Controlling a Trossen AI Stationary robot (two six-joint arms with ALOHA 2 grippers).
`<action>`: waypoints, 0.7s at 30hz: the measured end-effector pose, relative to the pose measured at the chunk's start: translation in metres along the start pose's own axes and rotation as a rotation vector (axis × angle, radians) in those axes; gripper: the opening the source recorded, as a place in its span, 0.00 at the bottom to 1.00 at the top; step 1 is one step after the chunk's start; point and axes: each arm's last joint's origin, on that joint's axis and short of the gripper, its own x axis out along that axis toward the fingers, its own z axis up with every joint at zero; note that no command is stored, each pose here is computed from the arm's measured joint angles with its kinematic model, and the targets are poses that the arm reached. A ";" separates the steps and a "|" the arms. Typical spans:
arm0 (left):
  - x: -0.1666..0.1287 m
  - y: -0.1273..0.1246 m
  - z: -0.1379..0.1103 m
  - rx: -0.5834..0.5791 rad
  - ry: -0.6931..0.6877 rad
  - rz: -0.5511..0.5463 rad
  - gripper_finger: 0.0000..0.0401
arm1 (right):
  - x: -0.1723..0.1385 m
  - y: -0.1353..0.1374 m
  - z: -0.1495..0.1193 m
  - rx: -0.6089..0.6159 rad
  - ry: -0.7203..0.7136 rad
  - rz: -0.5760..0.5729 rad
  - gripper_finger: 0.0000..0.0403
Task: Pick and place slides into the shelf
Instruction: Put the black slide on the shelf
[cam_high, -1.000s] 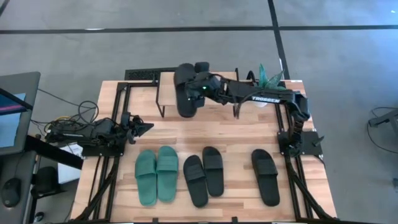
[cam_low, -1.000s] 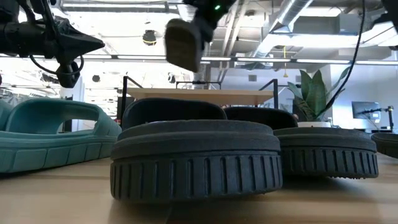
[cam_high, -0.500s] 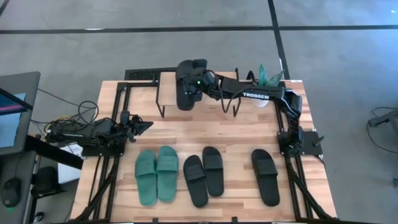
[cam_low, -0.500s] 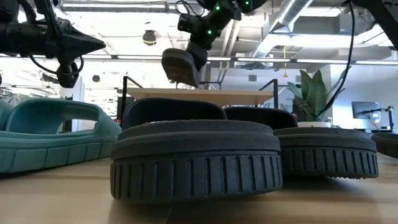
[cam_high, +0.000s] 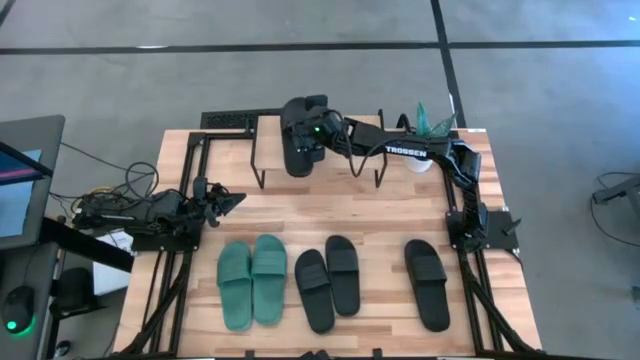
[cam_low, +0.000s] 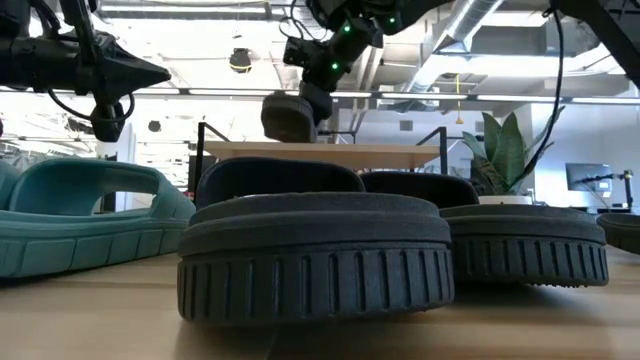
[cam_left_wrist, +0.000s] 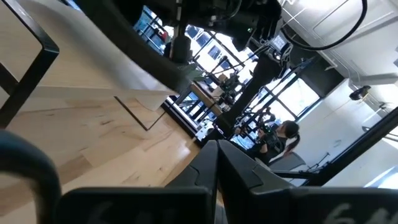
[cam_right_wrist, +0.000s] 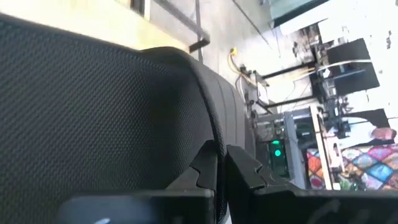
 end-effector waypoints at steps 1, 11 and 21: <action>0.000 0.000 0.000 0.000 0.000 0.000 0.00 | 0.000 0.001 -0.001 0.005 0.016 -0.002 0.00; 0.000 0.000 0.000 0.003 -0.007 0.008 0.00 | -0.011 -0.027 0.002 0.091 0.013 0.000 0.00; 0.000 0.001 0.000 0.007 -0.016 0.018 0.00 | -0.013 -0.037 -0.011 0.140 0.051 0.117 0.00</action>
